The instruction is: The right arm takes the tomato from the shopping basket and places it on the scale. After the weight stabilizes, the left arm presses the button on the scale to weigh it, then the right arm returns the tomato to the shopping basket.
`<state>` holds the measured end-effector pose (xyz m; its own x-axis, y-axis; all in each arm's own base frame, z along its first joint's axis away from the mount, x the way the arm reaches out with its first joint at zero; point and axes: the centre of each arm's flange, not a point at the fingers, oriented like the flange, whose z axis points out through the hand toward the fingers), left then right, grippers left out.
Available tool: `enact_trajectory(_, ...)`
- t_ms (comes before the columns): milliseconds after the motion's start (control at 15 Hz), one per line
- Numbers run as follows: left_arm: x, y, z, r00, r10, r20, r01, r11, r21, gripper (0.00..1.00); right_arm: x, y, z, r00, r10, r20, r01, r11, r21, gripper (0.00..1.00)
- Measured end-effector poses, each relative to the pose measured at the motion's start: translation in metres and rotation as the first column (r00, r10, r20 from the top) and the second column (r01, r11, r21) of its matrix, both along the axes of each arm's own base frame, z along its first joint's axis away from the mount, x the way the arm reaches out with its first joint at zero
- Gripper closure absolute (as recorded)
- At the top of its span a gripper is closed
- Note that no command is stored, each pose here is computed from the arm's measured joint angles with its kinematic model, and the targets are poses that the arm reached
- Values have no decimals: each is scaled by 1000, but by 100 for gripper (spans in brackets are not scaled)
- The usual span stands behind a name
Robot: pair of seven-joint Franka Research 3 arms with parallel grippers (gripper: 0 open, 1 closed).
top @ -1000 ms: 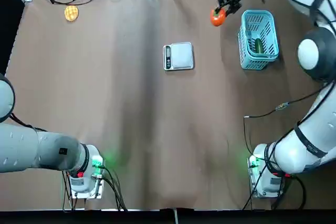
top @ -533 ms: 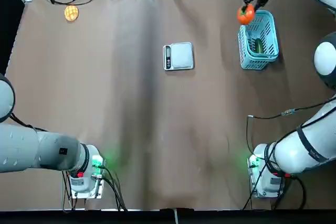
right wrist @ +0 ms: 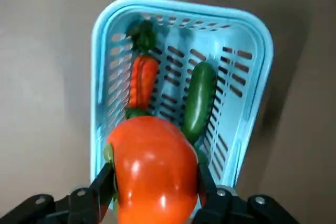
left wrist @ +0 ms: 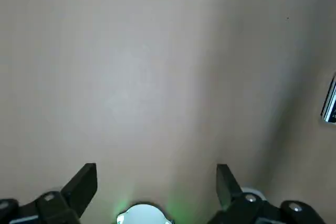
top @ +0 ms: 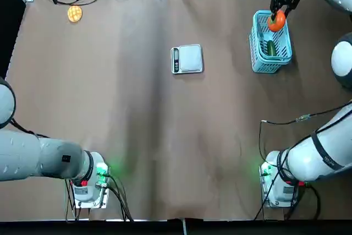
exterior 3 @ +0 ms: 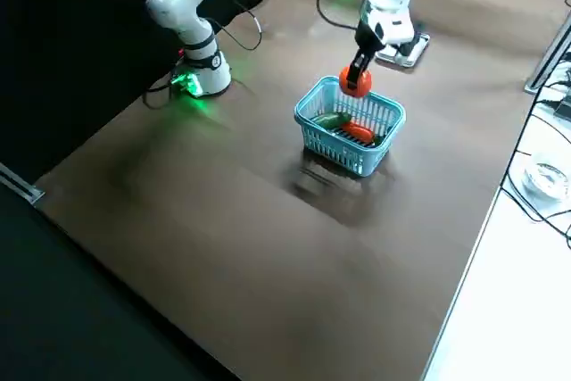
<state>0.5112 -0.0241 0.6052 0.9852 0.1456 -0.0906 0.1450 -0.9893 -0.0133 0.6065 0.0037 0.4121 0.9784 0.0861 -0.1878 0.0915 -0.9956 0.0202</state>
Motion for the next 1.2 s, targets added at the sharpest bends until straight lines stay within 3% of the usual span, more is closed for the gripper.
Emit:
enact_trajectory(467,0,-2,0,1000,-3,0,3,1000,0,0,20,-9,-93,1000,1,-14,-2,999,-47,33)
enact_trajectory(1200,0,-2,0,1000,-3,-2,3,1000,0,0,5,-12,-134,999,5,-38,-7,998,-55,33)
